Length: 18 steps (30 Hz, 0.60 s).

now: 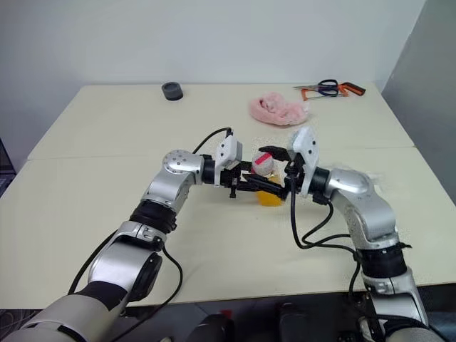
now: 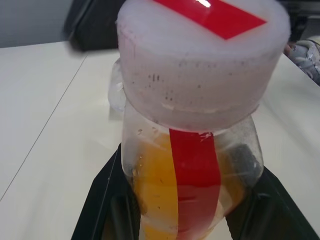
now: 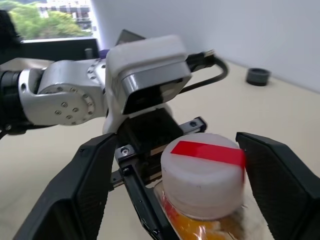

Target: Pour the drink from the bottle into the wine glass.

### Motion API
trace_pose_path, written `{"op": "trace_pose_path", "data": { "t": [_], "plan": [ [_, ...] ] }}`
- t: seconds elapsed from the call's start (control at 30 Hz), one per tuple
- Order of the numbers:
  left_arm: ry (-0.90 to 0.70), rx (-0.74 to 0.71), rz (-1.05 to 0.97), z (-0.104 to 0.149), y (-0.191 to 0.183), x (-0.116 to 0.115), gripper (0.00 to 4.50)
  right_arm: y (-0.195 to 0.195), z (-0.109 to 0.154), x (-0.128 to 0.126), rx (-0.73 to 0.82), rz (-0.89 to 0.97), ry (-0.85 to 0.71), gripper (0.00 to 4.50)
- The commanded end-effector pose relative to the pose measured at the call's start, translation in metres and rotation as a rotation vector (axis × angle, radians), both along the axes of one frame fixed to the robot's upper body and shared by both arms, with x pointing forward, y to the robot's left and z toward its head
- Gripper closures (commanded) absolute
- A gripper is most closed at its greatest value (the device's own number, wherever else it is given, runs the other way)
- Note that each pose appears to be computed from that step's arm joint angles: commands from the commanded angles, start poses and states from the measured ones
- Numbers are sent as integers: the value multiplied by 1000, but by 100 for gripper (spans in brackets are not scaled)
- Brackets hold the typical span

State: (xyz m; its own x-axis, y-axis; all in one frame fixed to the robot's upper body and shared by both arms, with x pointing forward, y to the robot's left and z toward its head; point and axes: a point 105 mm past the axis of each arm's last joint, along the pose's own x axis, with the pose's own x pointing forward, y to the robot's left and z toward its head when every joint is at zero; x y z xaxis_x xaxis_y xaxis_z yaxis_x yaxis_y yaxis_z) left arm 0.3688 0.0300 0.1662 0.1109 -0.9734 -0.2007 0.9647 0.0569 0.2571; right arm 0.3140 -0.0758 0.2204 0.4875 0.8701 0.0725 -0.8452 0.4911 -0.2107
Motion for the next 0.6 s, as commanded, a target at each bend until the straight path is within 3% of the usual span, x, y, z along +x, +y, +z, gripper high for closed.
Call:
{"op": "trace_pose_path", "data": {
  "t": [0.03,0.27,0.47,0.6],
  "plan": [
    [-12,-28,-23,10,-3,-3,280,-4,20,-6,11,-118,-124,58],
    [8,0,-37,7,-2,-4,280,9,19,-9,-24,-213,-231,58],
    [7,24,-41,7,0,-3,280,25,10,-21,-35,-159,-224,58],
    [0,39,-50,6,1,-3,280,26,6,-15,-45,-210,-233,58]
  ]
}}
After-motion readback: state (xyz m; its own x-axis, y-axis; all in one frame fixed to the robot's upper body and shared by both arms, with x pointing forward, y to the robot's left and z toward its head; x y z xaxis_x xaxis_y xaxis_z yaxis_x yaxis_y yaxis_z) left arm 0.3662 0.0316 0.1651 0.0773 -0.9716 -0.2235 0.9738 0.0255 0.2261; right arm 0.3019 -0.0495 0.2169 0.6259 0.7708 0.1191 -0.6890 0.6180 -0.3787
